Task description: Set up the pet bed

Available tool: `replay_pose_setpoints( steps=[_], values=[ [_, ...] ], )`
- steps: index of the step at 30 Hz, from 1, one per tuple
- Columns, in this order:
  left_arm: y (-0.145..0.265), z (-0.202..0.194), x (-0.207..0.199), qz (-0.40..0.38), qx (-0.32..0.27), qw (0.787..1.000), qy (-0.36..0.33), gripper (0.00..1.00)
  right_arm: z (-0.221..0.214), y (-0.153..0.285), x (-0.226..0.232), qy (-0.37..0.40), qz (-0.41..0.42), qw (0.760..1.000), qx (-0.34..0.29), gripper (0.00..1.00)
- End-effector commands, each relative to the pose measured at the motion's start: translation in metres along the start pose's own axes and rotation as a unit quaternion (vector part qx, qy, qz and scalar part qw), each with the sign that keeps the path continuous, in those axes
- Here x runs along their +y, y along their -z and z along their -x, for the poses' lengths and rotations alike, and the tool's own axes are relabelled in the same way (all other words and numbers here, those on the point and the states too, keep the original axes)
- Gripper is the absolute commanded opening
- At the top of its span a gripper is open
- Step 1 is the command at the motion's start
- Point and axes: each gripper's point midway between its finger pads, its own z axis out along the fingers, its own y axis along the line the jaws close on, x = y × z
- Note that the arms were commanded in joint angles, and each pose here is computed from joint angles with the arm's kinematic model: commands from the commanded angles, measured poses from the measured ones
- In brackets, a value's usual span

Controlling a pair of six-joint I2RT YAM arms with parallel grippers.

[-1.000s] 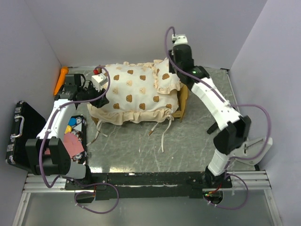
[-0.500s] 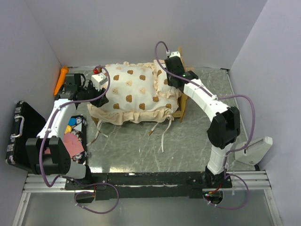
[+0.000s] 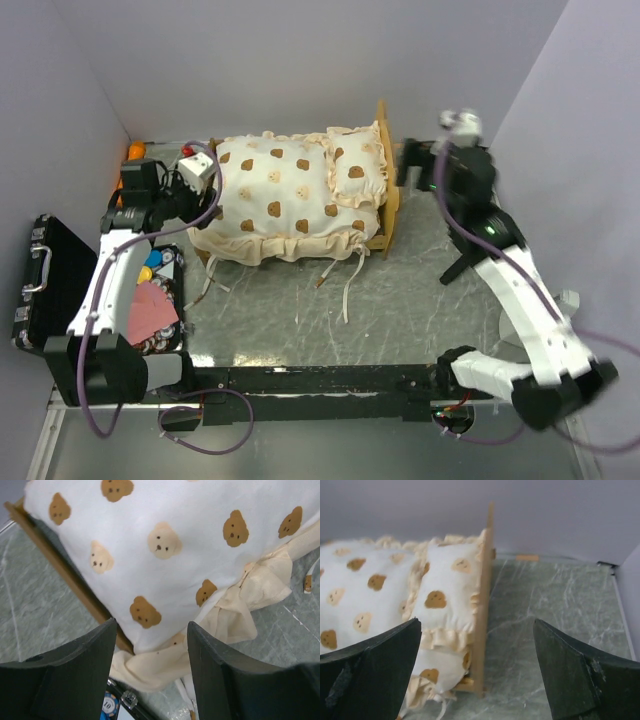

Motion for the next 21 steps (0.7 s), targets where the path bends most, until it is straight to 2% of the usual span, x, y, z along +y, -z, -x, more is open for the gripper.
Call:
replay_pose_setpoints(
  steps=[1, 4, 8, 12, 14, 16, 17, 18, 21],
  values=[
    [0.024, -0.004, 0.003, 0.037, -0.017, 0.999, 0.03, 0.64, -0.031, 0.019, -0.079, -0.085, -0.075, 0.993, -0.029, 0.99],
    [0.021, -0.038, -0.006, 0.033, 0.014, 0.999, 0.024, 0.63, -0.094, 0.026, -0.112, -0.121, -0.122, 0.985, 0.006, 0.99],
    [0.022, -0.072, -0.017, 0.036, 0.052, 0.997, 0.044, 0.59, -0.136, 0.029, -0.113, -0.116, -0.12, 0.986, 0.022, 0.99],
    [0.032, -0.077, -0.022, 0.062, 0.033, 0.997, 0.029, 0.62, -0.173, 0.022, -0.113, -0.102, -0.116, 0.987, 0.041, 0.99],
    [0.04, -0.071, -0.008, 0.118, -0.012, 0.993, 0.017, 0.65, -0.185, 0.017, -0.108, -0.101, -0.097, 0.99, 0.014, 0.99],
    [0.053, -0.06, 0.018, 0.194, -0.084, 0.977, 0.013, 0.7, -0.203, 0.017, -0.106, -0.1, -0.087, 0.991, -0.019, 0.99],
    [0.053, -0.062, 0.024, 0.214, -0.096, 0.972, 0.024, 0.77, -0.208, 0.017, -0.109, -0.1, -0.091, 0.99, -0.038, 0.99],
    [0.053, -0.053, 0.031, 0.227, -0.126, 0.965, 0.029, 0.85, -0.212, 0.018, -0.112, -0.101, -0.101, 0.988, -0.057, 0.99],
    [0.043, -0.053, 0.028, 0.225, -0.194, 0.952, 0.07, 0.94, -0.232, 0.016, -0.123, -0.098, -0.127, 0.985, -0.07, 0.99]
  ],
)
